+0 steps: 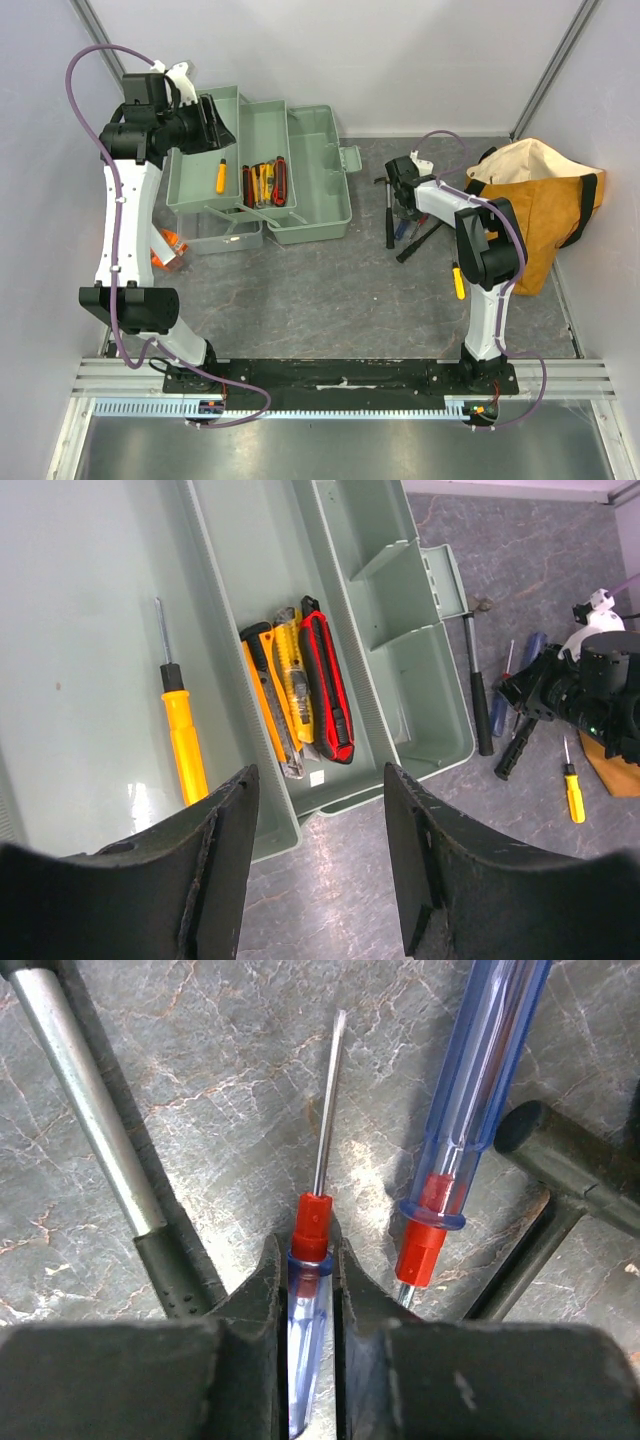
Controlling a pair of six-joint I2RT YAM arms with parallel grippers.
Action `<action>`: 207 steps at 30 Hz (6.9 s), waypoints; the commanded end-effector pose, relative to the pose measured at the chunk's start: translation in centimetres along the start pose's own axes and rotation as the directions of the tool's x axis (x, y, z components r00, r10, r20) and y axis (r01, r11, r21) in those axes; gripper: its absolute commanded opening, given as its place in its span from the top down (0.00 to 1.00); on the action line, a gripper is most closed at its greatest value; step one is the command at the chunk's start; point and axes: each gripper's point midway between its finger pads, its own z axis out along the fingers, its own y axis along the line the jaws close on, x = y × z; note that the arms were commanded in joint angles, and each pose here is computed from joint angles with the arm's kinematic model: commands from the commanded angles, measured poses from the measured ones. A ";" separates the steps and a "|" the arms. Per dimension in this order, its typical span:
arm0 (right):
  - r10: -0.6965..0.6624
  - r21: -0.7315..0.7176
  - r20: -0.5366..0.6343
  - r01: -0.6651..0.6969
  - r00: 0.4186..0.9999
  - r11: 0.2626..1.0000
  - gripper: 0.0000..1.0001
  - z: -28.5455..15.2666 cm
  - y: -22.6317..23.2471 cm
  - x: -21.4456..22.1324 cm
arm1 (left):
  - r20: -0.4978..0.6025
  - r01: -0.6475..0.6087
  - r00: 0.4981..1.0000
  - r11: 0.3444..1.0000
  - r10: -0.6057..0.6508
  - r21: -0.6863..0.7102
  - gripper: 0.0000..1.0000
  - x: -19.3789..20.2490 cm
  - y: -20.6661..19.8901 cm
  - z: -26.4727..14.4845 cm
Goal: Pack the tool kit
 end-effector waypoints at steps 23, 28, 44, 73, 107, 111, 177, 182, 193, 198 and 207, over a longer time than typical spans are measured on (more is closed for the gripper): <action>0.306 -0.954 0.224 0.145 0.925 0.261 1.00 -32.7 12.6 -15.2 | -0.015 0.077 0.995 0.676 -0.096 0.732 0.36 2.2 -16.8 -3.2; 0.359 -0.974 0.220 0.226 0.907 0.026 0.99 -40.0 13.4 -14.8 | -0.056 0.166 0.979 0.613 -0.194 0.772 0.36 2.1 -18.8 -2.4; 0.352 -0.952 0.179 0.252 0.919 -0.173 0.97 -45.4 16.3 -12.4 | -0.050 0.089 0.995 0.494 -0.091 0.865 0.40 3.7 -23.0 -3.9; 0.457 -0.941 0.172 0.008 0.872 0.339 0.11 -31.7 10.8 -15.4 | 0.020 -0.061 0.998 0.992 0.059 0.112 0.98 4.0 -5.2 1.5; 0.390 -0.422 0.072 -0.326 0.918 0.846 0.14 -10.9 0.5 -8.5 | -0.207 -0.127 0.978 0.726 -0.021 -0.676 0.77 9.3 15.7 1.5; 0.374 -0.246 0.103 -0.341 0.922 0.907 0.11 -8.8 -2.7 -6.9 | -0.181 -0.101 0.983 0.719 -0.035 -0.688 0.57 9.0 15.7 1.4; 0.355 -0.975 0.161 0.204 0.921 -0.087 0.99 -41.0 16.9 -10.8 | -0.184 0.206 0.977 0.673 -0.104 0.711 0.41 9.3 -19.6 1.6; 0.365 -0.973 0.157 0.208 0.918 -0.104 0.99 -41.6 17.3 -10.9 | -0.194 0.210 0.976 0.669 -0.100 0.713 0.47 9.8 -19.5 1.9; 0.339 -0.984 0.180 0.163 0.923 0.078 0.56 -38.0 17.6 -11.3 | -0.117 0.144 0.989 0.750 -0.089 0.646 0.98 9.2 -18.2 2.1; 0.393 -0.926 0.276 0.133 0.877 0.353 0.11 -34.0 14.5 -13.0 | -0.027 0.051 0.999 0.935 -0.045 0.350 0.98 7.4 -12.6 3.4; 0.429 -0.734 0.214 -0.145 0.877 0.664 0.10 -23.4 6.1 -13.1 | 0.012 0.034 0.999 0.974 -0.032 -0.224 0.98 5.4 1.9 2.3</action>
